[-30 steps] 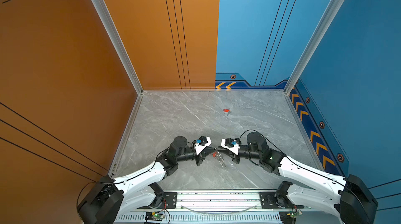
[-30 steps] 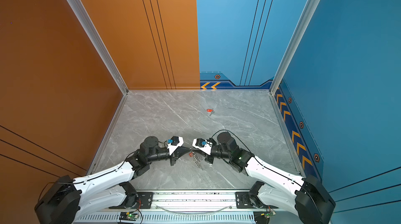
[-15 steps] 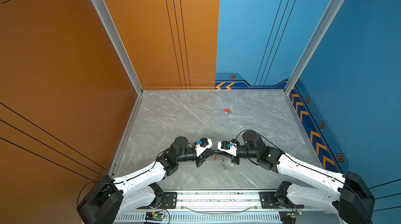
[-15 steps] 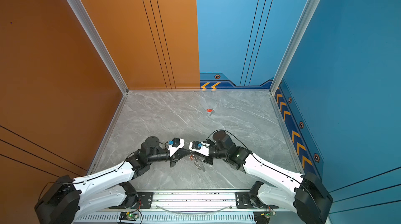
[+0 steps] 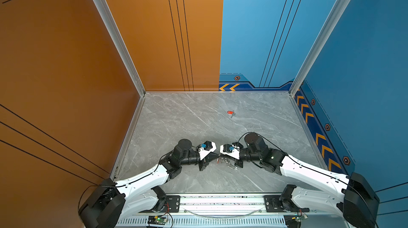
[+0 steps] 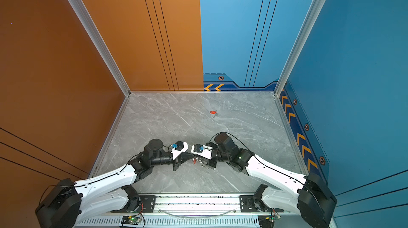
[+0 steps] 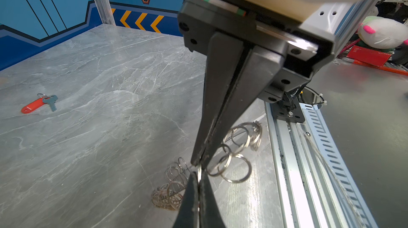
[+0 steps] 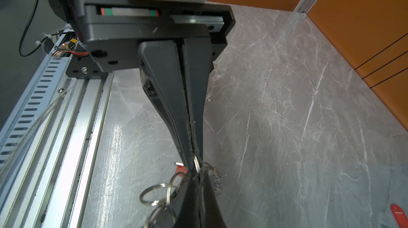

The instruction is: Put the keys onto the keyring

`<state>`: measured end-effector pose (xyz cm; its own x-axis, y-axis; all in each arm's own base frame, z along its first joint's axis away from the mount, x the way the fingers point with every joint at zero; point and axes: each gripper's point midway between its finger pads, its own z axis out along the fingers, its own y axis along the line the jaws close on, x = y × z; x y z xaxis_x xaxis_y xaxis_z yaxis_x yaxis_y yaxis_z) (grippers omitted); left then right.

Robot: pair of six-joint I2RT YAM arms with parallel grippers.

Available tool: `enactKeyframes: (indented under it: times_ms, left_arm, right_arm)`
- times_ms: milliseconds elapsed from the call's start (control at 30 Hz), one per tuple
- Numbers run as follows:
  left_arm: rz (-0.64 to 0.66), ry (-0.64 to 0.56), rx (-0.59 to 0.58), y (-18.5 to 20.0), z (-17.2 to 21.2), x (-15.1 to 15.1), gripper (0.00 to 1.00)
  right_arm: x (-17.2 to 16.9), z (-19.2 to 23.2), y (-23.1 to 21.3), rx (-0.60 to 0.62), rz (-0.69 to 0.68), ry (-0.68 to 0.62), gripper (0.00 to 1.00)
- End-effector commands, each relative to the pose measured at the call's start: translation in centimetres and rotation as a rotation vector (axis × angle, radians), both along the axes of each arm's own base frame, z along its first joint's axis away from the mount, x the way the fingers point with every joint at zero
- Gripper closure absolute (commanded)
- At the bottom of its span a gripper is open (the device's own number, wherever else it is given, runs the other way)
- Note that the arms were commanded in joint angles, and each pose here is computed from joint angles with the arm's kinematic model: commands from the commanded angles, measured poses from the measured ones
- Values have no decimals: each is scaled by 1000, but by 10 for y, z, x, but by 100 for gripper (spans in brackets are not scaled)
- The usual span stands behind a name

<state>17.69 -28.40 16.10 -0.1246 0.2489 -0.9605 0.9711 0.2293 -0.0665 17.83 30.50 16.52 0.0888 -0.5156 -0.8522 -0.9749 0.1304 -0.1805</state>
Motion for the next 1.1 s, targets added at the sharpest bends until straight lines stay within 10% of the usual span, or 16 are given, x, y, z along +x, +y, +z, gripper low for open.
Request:
enactKeyframes:
  times_ms: [0,533,1067]
  left_arm:
    - [-48,-31,-42,-8,20,-5,100]
    - [199,-77,-68,15,30,29,65]
    - [190,12,-121,15,34,39,91]
  right_arm:
    - [6,5,5,6,-30,-4,100]
    - [32,34,-6,331,-180,85,100]
    - [31,48,-8,499,-158,102,100]
